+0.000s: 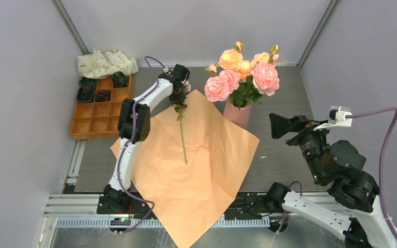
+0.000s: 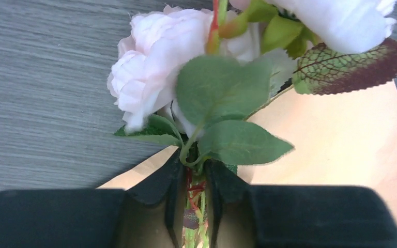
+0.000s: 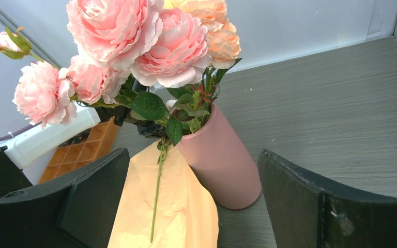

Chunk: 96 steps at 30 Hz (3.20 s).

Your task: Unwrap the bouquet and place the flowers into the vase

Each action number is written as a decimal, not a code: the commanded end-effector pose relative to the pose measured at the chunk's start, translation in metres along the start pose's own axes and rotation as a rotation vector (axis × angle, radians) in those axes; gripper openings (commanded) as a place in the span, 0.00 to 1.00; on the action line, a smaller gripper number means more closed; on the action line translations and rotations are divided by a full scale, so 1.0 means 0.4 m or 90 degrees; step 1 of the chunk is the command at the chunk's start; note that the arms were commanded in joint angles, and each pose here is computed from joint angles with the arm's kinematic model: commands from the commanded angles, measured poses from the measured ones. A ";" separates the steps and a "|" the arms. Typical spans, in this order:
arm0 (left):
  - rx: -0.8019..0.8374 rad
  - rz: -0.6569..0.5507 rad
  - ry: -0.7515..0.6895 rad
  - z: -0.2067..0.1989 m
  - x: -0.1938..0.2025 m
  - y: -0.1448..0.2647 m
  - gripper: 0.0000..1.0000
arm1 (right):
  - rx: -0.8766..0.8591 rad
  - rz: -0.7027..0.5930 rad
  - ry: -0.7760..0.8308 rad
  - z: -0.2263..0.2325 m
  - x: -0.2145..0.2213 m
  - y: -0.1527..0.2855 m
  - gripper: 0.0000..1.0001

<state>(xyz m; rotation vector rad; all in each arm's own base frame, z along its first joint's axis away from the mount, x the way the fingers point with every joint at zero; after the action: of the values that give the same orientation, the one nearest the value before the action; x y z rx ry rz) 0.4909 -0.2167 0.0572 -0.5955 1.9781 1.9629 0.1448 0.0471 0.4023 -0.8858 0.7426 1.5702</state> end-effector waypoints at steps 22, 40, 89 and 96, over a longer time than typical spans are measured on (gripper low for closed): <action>0.142 -0.401 -0.018 -0.007 -0.165 0.747 0.00 | -0.025 -0.004 -0.042 0.023 -0.003 -0.002 0.99; 0.541 -0.884 -0.156 -0.120 0.083 1.561 0.00 | -0.025 -0.025 -0.065 -0.010 -0.031 0.039 1.00; 0.503 -1.128 -0.176 -0.385 0.027 1.546 0.00 | -0.017 -0.042 -0.056 -0.037 -0.069 0.073 0.99; 0.494 -1.049 -0.162 -0.402 0.034 1.419 0.00 | -0.014 -0.036 -0.056 -0.034 -0.059 0.066 0.99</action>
<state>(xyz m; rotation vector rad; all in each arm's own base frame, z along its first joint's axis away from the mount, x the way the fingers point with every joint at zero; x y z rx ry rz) 0.2166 -0.4213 0.5229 -0.9129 0.9936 0.2853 0.1198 0.0168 0.4085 -0.8570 0.6596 1.5685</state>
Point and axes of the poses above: each gripper's point midway between its finger pads, its own y axis back along the fingers, its own z axis along the line the jaws close on, x = y × z, the point moved 3 cm from there along y, back along the fingers, and after that the axes turned 7 degrees about -y, right-handed, at the moved point
